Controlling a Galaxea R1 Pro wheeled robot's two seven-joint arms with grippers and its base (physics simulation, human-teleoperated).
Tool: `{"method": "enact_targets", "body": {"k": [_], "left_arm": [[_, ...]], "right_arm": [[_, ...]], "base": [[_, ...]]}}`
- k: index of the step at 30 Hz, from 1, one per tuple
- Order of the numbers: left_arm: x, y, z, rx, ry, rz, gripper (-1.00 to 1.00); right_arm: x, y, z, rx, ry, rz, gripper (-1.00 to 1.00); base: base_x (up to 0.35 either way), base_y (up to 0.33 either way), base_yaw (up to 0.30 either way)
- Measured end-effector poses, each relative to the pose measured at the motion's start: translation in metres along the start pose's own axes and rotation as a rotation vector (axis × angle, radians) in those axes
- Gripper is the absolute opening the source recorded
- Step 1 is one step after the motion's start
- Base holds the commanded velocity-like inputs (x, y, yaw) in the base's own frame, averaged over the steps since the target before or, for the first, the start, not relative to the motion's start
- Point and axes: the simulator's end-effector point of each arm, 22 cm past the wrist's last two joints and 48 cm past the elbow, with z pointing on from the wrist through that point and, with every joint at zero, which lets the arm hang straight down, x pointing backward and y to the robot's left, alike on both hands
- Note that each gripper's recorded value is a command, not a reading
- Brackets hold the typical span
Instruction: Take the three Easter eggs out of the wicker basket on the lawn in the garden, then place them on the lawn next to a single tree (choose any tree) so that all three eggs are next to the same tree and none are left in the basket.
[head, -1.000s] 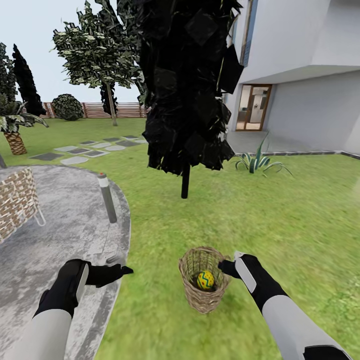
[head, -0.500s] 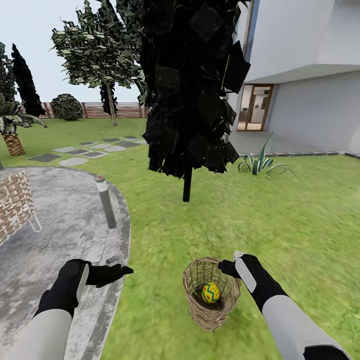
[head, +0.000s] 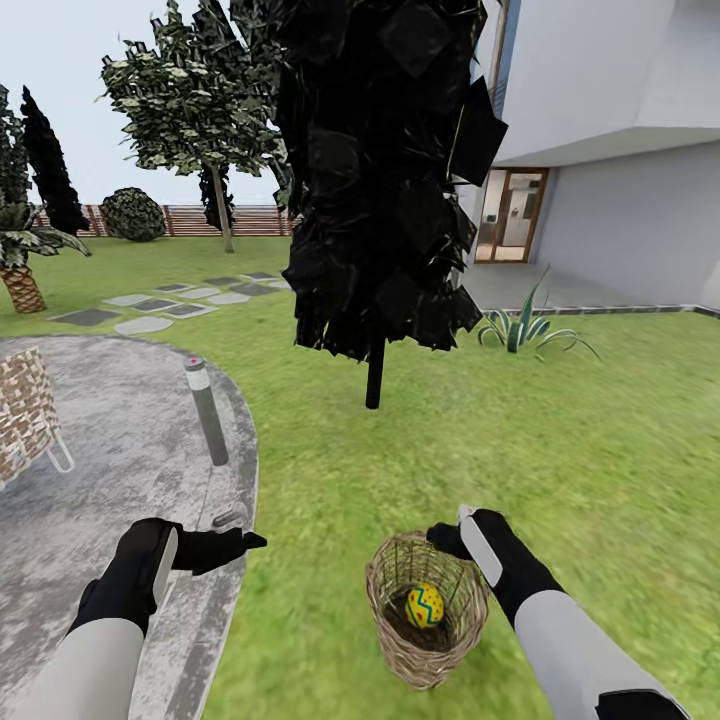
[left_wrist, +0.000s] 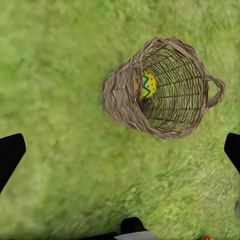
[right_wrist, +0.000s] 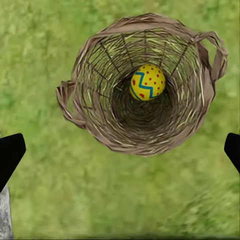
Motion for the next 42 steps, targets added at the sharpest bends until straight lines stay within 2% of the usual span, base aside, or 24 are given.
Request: {"method": "enact_targets", "body": {"k": [6, 14, 28, 34, 37, 42], "left_arm": [[0.0, 0.0, 0.0, 0.0, 0.0, 0.0, 1.0], [0.0, 0.0, 0.0, 0.0, -0.001, 0.0, 1.0], [0.0, 0.001, -0.001, -0.001, -0.001, 0.0, 1.0], [-0.002, 0.001, -0.001, -0.001, -0.004, 0.0, 1.0], [-0.01, -0.001, -0.007, -0.002, -0.026, 0.007, 1.0], [-0.017, 0.007, -0.013, 0.002, -0.056, -0.036, 1.0]], "right_arm": [[0.014, 0.008, 0.0, -0.007, 0.053, -0.018, 1.0], [0.038, 0.003, 0.008, 0.01, 0.102, -0.023, 1.0], [0.043, 0.012, 0.009, 0.001, 0.109, -0.029, 1.0], [0.043, 0.012, 0.009, 0.001, 0.11, -0.029, 1.0], [0.043, 0.013, 0.009, 0.001, 0.11, -0.03, 1.0], [0.045, 0.016, 0.01, -0.005, 0.113, -0.032, 1.0]], "base": [[0.002, 0.0, 0.0], [0.157, 0.0, 0.0], [0.267, 0.022, 0.0], [0.077, 0.02, 0.0], [0.007, 0.002, 0.0], [0.001, 0.0, 0.0]]}}
